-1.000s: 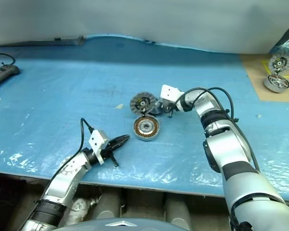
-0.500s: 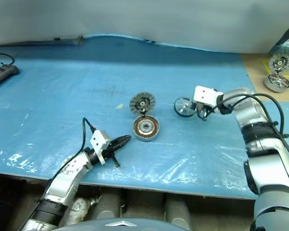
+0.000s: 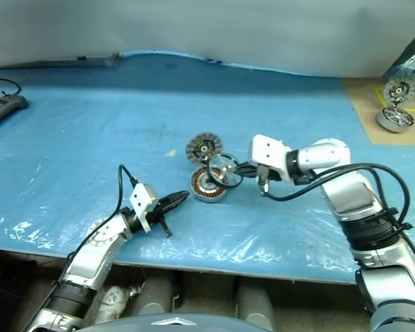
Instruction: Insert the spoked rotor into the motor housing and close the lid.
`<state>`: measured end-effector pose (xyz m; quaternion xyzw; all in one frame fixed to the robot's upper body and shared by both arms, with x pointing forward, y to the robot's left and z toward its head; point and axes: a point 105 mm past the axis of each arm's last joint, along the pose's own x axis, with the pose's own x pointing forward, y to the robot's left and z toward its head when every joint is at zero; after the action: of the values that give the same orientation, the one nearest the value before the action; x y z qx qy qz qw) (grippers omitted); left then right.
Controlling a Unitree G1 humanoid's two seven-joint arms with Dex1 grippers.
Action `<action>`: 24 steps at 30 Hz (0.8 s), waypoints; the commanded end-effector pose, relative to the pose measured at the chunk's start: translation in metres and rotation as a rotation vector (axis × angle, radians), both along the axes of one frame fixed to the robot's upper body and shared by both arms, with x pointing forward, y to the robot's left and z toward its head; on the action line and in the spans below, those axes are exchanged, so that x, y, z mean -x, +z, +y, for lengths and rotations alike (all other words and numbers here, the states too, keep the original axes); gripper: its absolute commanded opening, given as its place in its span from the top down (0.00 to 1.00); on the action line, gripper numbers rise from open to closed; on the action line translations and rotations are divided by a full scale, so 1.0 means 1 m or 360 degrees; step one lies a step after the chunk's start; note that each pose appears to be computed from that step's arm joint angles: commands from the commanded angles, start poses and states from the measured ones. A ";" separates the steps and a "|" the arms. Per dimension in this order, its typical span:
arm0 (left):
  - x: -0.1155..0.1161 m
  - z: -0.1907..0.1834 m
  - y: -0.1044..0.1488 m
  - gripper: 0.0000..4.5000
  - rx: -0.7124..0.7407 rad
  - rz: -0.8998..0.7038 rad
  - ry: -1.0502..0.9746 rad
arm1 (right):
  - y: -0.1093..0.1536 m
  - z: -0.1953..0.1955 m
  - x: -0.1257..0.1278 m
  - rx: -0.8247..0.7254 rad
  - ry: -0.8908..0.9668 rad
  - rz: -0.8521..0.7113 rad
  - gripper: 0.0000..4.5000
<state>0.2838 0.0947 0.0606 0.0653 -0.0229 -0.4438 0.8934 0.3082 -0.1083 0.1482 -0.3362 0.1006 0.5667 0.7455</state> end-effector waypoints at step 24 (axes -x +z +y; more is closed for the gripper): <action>0.002 -0.004 0.008 1.00 0.0024 -0.0044 -0.0024 | -0.025 0.020 -0.005 -0.0064 -0.0095 0.0062 1.00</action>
<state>0.2833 0.0942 0.0592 0.0633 -0.0205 -0.4448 0.8931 0.3158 -0.0880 0.1175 -0.3027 0.1255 0.5488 0.7691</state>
